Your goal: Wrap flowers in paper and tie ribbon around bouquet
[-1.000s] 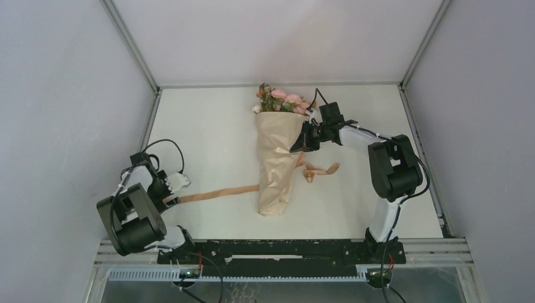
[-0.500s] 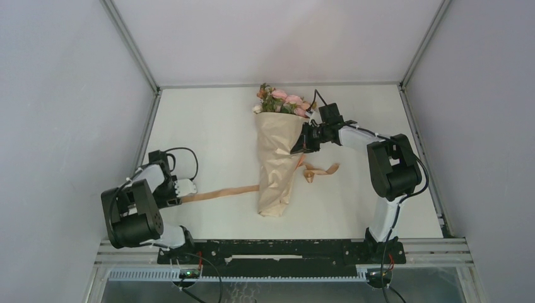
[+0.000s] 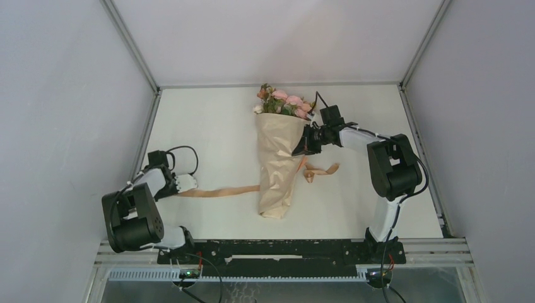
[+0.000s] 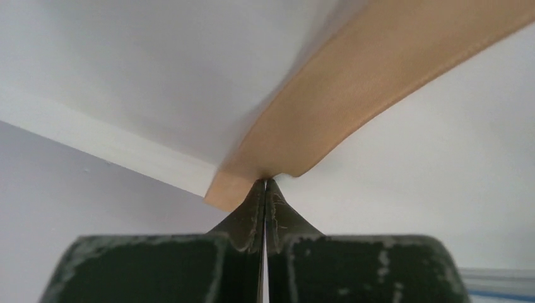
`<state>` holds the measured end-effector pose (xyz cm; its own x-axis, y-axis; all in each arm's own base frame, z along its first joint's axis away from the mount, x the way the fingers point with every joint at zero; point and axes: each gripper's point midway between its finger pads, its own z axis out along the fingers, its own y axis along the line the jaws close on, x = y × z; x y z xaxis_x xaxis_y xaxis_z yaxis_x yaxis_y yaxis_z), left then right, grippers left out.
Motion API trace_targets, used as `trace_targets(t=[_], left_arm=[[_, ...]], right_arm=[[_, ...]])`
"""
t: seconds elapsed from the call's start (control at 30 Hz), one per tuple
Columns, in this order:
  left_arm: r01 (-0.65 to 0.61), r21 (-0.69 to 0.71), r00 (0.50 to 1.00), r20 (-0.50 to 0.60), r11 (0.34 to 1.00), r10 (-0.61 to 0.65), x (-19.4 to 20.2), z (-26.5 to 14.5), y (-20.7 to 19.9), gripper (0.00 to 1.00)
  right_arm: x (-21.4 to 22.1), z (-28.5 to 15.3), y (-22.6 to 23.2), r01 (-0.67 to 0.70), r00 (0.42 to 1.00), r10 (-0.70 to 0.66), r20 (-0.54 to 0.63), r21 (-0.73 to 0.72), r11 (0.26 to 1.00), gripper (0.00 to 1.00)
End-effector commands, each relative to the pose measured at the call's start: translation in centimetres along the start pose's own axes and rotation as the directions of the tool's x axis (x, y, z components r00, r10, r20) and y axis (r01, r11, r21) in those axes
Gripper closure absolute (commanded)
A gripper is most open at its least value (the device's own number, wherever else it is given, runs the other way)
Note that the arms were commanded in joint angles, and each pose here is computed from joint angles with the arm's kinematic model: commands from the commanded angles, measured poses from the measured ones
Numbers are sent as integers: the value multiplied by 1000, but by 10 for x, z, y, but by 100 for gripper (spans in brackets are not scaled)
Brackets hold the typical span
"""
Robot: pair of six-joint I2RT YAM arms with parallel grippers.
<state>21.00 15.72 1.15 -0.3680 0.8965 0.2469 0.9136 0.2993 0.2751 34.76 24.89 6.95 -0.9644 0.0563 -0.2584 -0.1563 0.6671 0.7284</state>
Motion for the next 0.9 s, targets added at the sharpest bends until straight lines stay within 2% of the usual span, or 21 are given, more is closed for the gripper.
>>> trace_targets(t=[0.0,0.07,0.17,0.4,0.47,0.5,0.53,0.57,0.6,0.67,0.73,0.8,0.83,0.87], left_arm=[[228,-64,934,296,971,-200,-45,-22,35,100],[315,-43,865,424,948,-268,-62,-59,48,100],[352,1,783,547,936,-295,-91,-106,50,100],[285,1,620,763,958,-185,-168,-220,40,100],[245,-19,600,788,969,-137,-174,-242,38,100],[196,-23,609,787,980,-103,-174,-243,32,100],[114,-21,639,767,993,-58,-171,-236,20,100],[21,-16,679,734,1000,-3,-167,-222,7,94],[-66,28,727,686,997,29,-162,-199,-11,83],[-146,63,816,571,987,85,-148,-152,-21,53],[-148,59,871,481,987,101,-128,-115,-10,32],[-77,78,903,429,994,36,-101,-91,7,18],[-61,93,913,408,994,18,-90,-83,13,3],[-51,105,922,388,993,6,-81,-77,18,1]], right_arm=[[3,0,0,33,999,-33,7,-13,999,100],[7,3,-1,32,999,-32,-6,-16,999,100],[12,8,-1,35,999,-35,-21,-24,999,100],[22,16,5,50,997,-53,-50,-50,997,100],[22,16,4,44,998,-47,-47,-52,998,100],[22,15,4,44,998,-47,-43,-55,998,100],[22,14,4,46,998,-49,-38,-56,997,100],[22,14,3,46,998,-47,-35,-53,998,100],[22,14,3,47,998,-48,-37,-52,998,100],[23,14,2,47,998,-49,-39,-50,998,100],[24,14,1,47,998,-49,-43,-45,998,100],[25,13,0,52,998,-54,-45,-38,998,100],[25,12,0,54,998,-56,-43,-35,998,100],[24,12,0,56,998,-58,-41,-34,998,100]])
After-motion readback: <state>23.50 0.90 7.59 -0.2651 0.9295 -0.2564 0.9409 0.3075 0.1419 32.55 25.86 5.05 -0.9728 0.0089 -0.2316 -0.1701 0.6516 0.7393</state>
